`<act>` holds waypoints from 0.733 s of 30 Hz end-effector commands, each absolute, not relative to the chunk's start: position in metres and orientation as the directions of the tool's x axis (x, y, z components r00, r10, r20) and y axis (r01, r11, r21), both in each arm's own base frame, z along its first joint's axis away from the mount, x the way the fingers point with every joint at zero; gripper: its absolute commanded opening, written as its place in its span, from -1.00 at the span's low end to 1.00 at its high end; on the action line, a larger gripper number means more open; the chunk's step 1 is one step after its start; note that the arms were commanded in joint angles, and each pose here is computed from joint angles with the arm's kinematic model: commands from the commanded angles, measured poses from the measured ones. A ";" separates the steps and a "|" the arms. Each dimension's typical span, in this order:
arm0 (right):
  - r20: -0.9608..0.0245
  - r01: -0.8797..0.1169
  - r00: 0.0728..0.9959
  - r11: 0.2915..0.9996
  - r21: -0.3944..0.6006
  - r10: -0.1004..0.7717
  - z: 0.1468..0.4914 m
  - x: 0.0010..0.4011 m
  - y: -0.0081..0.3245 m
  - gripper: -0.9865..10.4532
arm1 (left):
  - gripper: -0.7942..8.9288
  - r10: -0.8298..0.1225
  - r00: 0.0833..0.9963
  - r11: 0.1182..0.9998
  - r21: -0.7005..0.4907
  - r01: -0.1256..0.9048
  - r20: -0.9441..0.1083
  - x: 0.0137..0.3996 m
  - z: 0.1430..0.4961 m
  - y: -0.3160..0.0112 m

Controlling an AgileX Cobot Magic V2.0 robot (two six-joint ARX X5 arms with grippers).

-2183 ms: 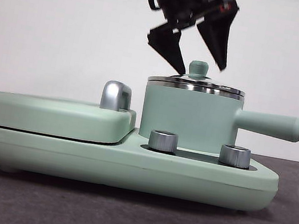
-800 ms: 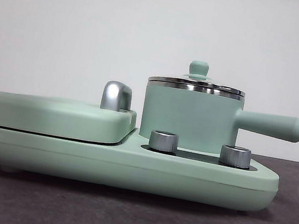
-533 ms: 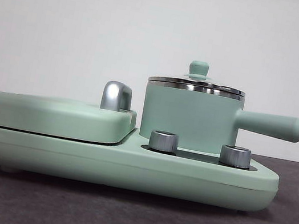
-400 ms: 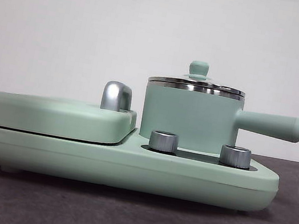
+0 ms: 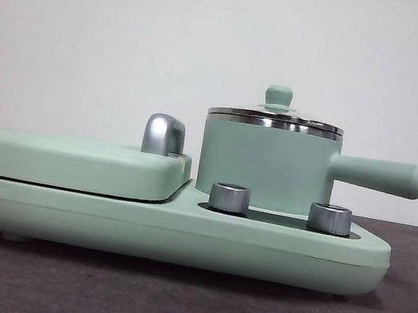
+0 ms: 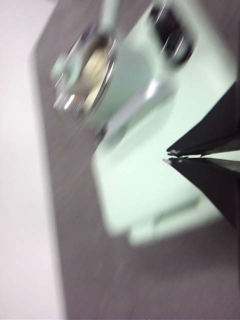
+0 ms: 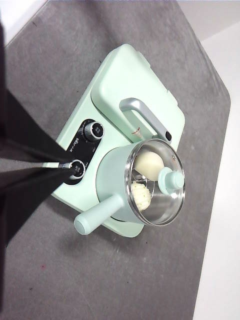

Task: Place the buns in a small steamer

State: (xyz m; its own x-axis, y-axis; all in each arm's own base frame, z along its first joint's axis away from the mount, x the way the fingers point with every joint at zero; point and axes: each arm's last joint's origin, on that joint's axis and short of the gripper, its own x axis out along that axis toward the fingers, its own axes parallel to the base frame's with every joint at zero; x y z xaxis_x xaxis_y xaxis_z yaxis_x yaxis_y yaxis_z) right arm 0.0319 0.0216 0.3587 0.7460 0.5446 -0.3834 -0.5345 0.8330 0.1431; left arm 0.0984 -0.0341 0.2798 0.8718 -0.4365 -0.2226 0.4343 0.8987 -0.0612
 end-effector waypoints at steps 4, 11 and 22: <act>-0.368 -0.542 0.749 0.829 0.138 0.551 0.361 0.031 0.022 -0.80 | -0.82 -0.296 0.955 0.955 -0.008 0.296 -0.013 0.095 0.223 -0.019; -0.368 -0.542 0.750 0.829 0.138 0.551 0.361 0.031 0.022 -0.80 | -0.82 -0.134 0.990 0.986 -0.101 0.131 -0.030 0.093 0.175 -0.010; -0.368 -0.542 0.750 0.829 0.138 0.551 0.361 0.031 0.021 -0.80 | -0.82 0.027 0.984 0.996 -0.074 -0.041 -0.176 0.095 0.149 -0.003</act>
